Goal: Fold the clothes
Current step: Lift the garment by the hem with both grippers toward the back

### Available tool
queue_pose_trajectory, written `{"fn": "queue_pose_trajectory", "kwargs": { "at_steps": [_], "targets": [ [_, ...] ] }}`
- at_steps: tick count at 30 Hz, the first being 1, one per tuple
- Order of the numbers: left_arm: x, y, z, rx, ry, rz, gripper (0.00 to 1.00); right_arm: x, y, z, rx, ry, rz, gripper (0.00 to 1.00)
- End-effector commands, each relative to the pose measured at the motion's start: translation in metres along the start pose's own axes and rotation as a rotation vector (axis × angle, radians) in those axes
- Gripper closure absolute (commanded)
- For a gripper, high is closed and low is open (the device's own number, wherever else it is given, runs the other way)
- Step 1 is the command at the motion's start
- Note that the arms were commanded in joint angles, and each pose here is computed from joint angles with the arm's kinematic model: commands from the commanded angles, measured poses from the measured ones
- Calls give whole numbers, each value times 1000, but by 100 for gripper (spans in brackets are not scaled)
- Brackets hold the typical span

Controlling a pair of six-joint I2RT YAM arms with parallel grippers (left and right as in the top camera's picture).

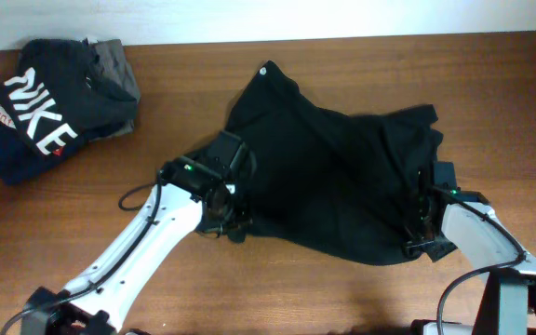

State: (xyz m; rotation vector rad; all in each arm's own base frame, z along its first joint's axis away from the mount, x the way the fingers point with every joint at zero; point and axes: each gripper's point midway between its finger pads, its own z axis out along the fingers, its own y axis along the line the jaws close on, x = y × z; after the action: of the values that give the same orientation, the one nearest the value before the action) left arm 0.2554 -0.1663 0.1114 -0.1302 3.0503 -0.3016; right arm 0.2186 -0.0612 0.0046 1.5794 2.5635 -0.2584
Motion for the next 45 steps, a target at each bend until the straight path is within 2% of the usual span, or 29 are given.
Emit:
{"fn": "queue_pose_trajectory", "kwargs": {
  "at_steps": [1,5,8,14,19,23,31,35,41,45],
  "targets": [
    [-30,-1,-45,-37,-158,39,99,-23,20,-33,-75,-71,-38,96],
    [-55,0,-98,-95,-299,33,99,-52,39,-85,-155,-152,-80,96],
    [-68,-8,-131,-82,-381,66,99,-70,50,-129,-215,-210,-126,96],
    [-93,-21,-217,-51,-614,96,99,-103,51,-258,-338,-361,-246,96],
    [-99,-31,-292,17,-800,127,99,-106,33,-359,-476,-488,-327,96],
    [-88,-30,-347,62,-916,135,99,-96,6,-412,-554,-558,-351,96],
    [-48,-9,-419,127,-1064,106,99,-83,-18,-473,-710,-671,-359,96],
    [-47,1,-444,118,-1158,60,99,-89,-12,-485,-747,-713,-349,96],
    [-82,-7,-447,43,-1225,39,99,-110,30,-473,-737,-676,-366,94],
    [-144,-30,-421,-60,-1235,52,99,-136,90,-451,-744,-627,-393,94]
  ]
}}
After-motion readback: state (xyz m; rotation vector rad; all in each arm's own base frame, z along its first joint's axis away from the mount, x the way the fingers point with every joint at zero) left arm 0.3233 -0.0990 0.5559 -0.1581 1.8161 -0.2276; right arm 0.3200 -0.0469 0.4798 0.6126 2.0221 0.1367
